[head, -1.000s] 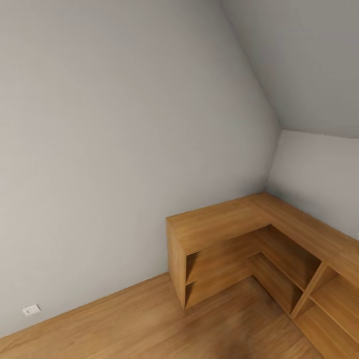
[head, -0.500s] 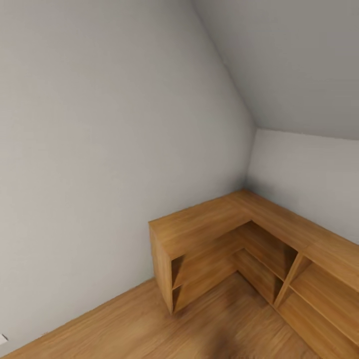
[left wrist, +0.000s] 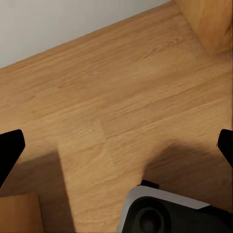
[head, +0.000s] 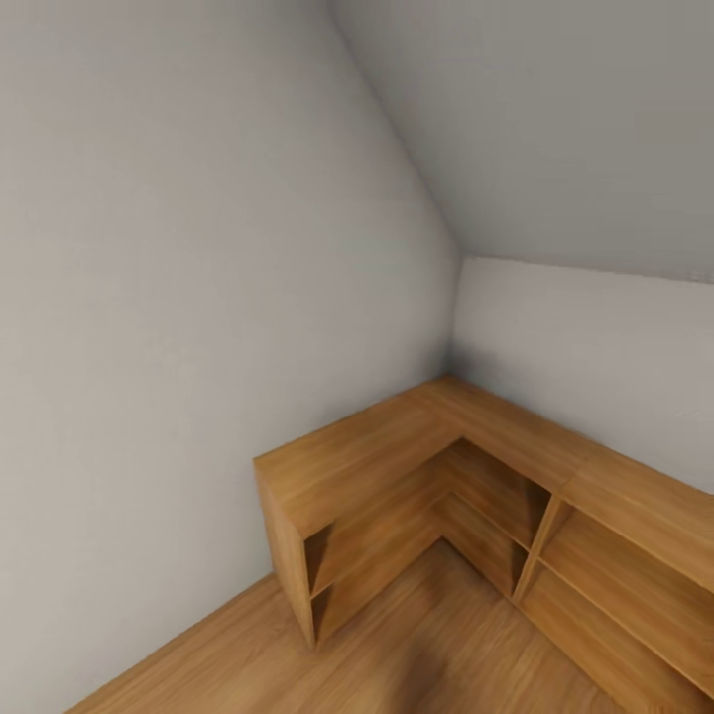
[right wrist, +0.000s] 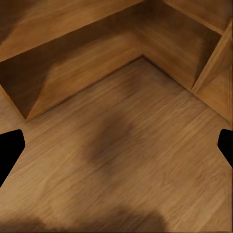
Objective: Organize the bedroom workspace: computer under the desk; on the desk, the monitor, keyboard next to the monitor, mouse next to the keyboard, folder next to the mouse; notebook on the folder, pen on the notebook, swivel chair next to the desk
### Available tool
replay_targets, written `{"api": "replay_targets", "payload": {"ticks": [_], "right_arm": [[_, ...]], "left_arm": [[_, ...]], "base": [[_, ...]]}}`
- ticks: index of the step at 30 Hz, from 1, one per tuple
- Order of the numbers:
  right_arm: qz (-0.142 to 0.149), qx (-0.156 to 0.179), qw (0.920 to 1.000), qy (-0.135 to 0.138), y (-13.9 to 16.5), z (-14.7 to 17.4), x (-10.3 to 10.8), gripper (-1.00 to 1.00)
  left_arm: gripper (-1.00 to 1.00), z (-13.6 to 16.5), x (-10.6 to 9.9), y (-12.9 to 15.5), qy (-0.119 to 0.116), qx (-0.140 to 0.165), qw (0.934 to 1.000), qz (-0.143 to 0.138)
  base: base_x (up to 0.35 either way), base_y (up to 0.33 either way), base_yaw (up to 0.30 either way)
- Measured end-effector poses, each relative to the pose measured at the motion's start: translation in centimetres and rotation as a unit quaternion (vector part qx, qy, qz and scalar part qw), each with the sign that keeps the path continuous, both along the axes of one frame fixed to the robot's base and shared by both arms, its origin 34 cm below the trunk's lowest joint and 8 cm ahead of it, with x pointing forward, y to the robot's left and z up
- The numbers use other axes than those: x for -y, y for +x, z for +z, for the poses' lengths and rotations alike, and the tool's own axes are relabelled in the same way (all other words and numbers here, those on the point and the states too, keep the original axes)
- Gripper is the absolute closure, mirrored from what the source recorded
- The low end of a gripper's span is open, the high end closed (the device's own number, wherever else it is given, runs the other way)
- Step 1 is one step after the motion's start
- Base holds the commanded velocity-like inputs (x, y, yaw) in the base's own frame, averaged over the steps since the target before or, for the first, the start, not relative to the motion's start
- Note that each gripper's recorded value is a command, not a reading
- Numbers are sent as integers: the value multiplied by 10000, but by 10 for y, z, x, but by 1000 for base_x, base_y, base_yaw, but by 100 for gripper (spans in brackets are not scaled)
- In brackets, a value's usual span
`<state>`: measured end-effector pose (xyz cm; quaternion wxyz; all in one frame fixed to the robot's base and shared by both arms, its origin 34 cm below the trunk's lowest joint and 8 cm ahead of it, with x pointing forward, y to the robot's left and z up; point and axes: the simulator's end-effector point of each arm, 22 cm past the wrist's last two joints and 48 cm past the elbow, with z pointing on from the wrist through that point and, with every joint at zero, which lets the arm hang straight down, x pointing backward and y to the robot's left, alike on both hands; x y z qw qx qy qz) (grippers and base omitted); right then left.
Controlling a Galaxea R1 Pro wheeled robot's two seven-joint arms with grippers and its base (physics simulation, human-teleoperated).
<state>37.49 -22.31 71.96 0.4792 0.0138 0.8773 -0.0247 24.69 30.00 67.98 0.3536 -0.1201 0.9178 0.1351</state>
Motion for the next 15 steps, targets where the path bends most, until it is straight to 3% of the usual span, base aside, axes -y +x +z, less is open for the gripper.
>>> {"api": "replay_targets", "payload": {"ticks": [15], "right_arm": [[2, -7, 10000, 1, 0, 0, 0, -100]], "left_arm": [[-100, 0, 0, 0, 0, -1, 10000, 7]], "base": [[19, 4, -265]]}}
